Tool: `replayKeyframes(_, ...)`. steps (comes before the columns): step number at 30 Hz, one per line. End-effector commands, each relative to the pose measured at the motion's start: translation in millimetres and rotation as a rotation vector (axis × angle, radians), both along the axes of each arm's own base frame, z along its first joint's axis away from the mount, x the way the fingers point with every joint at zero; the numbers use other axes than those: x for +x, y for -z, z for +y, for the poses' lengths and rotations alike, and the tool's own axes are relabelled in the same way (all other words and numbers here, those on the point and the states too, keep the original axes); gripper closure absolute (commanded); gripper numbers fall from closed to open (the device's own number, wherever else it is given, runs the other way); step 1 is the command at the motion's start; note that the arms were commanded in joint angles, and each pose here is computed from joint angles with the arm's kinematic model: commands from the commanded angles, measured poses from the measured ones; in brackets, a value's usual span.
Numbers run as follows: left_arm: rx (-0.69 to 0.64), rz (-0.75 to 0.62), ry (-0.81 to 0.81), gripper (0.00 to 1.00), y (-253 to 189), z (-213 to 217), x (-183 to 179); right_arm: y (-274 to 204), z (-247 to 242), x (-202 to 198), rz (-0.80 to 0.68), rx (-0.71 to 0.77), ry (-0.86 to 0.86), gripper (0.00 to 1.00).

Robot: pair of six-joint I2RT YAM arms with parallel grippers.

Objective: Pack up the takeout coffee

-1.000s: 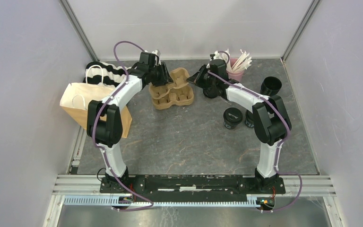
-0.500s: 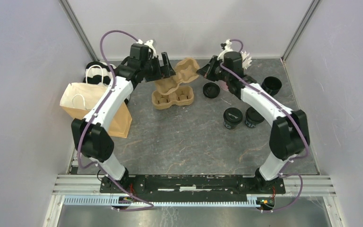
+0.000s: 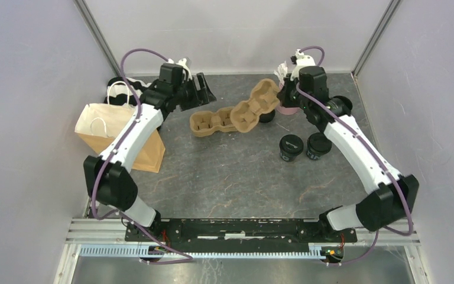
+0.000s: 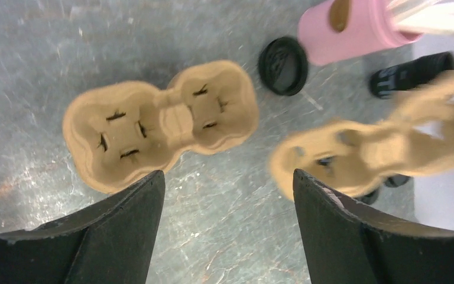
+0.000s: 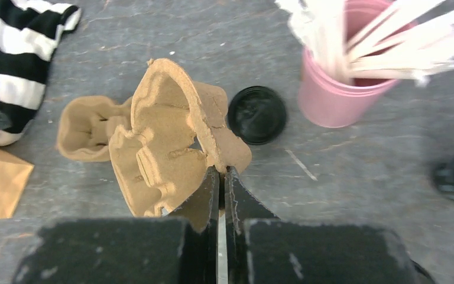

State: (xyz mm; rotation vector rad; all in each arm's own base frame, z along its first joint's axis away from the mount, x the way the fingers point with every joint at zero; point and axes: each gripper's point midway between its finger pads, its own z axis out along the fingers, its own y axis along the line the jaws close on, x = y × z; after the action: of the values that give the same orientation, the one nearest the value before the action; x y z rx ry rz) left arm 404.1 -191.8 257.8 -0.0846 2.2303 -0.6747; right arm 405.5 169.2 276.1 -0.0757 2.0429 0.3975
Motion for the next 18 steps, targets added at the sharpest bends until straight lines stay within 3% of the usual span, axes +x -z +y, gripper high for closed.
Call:
replayKeyframes(1,0.01,0.165,0.036,0.17,61.5,-18.4,-5.3,-48.4,-49.2,-31.9,-0.125,-0.157,0.092,1.0)
replayKeyframes(9,0.199,0.266,0.148,0.2,142.7,-67.0,-38.5,-78.9,-79.8,-69.2,-0.233,-0.177,0.15,1.0)
replayKeyframes(15,0.332,0.232,0.14,0.17,170.1,-66.7,7.2,-101.6,-70.7,-81.1,-0.284,-0.128,0.088,1.0)
replayKeyframes(18,0.338,0.219,0.16,0.16,175.9,-76.5,38.6,-105.1,-67.6,-88.3,-0.306,-0.107,0.06,1.0)
